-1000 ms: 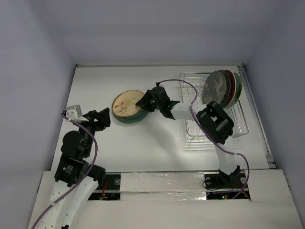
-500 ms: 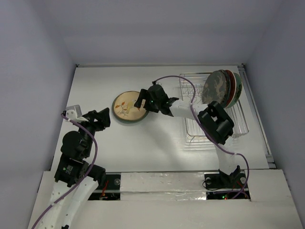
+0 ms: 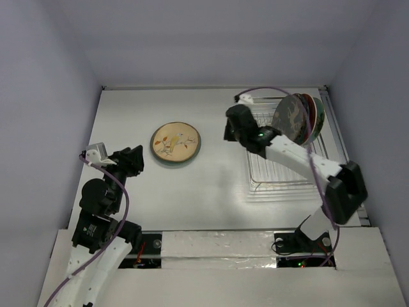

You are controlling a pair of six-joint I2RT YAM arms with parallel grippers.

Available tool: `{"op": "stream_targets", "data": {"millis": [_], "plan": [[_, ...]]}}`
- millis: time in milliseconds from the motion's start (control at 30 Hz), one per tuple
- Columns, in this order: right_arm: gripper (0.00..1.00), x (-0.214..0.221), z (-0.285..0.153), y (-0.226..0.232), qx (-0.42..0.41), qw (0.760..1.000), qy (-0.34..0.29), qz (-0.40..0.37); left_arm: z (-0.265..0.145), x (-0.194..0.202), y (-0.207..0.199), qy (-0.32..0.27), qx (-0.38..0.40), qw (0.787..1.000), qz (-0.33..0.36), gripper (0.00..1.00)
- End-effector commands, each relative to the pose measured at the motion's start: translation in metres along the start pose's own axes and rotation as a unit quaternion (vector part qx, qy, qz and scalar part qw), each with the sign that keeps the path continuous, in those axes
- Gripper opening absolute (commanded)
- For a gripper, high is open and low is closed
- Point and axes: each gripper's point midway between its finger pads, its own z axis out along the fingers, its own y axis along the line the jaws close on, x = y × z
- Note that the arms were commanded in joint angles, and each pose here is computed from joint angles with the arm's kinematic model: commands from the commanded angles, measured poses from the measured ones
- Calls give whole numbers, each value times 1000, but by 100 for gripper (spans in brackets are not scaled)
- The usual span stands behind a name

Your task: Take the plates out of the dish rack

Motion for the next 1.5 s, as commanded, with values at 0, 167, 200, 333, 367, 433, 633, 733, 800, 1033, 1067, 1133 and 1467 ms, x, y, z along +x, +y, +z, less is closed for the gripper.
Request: {"op": "stream_targets", "data": {"millis": [0, 167, 200, 333, 367, 433, 633, 733, 800, 1033, 1067, 1133, 1467], "plan": [[0, -56, -48, -86, 109, 991, -81, 8, -2, -9, -5, -22, 14, 1000, -7, 32], [0, -80, -83, -194, 223, 965, -123, 60, -4, -10, -8, -23, 20, 1000, -9, 4], [0, -82, -87, -207, 235, 962, -124, 63, -5, -11, -8, -24, 20, 999, -9, 3], [19, -91, -99, -241, 254, 955, -129, 77, -6, -11, -10, -23, 25, 999, -10, 9], [25, -92, -100, -251, 263, 953, -127, 78, -7, -10, -9, -23, 25, 999, -9, 11], [34, -90, -94, -255, 259, 956, -113, 73, -7, -11, -10, -25, 26, 999, -10, 17], [36, -86, -73, -273, 263, 956, -95, 86, -8, -11, -12, -24, 30, 999, -10, 26], [36, -86, -64, -278, 258, 957, -91, 93, -7, -11, -12, -23, 30, 999, -10, 27], [36, -86, -56, -277, 255, 959, -87, 91, -7, -10, -12, -22, 30, 999, -10, 28], [34, -89, -27, -280, 247, 962, -77, 86, -7, -10, -12, -22, 30, 999, -10, 28], [33, -90, -25, -281, 248, 962, -78, 86, -7, -11, -12, -23, 30, 999, -11, 28], [32, -90, -24, -284, 256, 960, -76, 81, -6, -10, -12, -21, 29, 999, -9, 28], [0, -119, -59, -275, 257, 960, -98, 50, -4, -6, -11, -15, 26, 1000, -9, 28]]}}
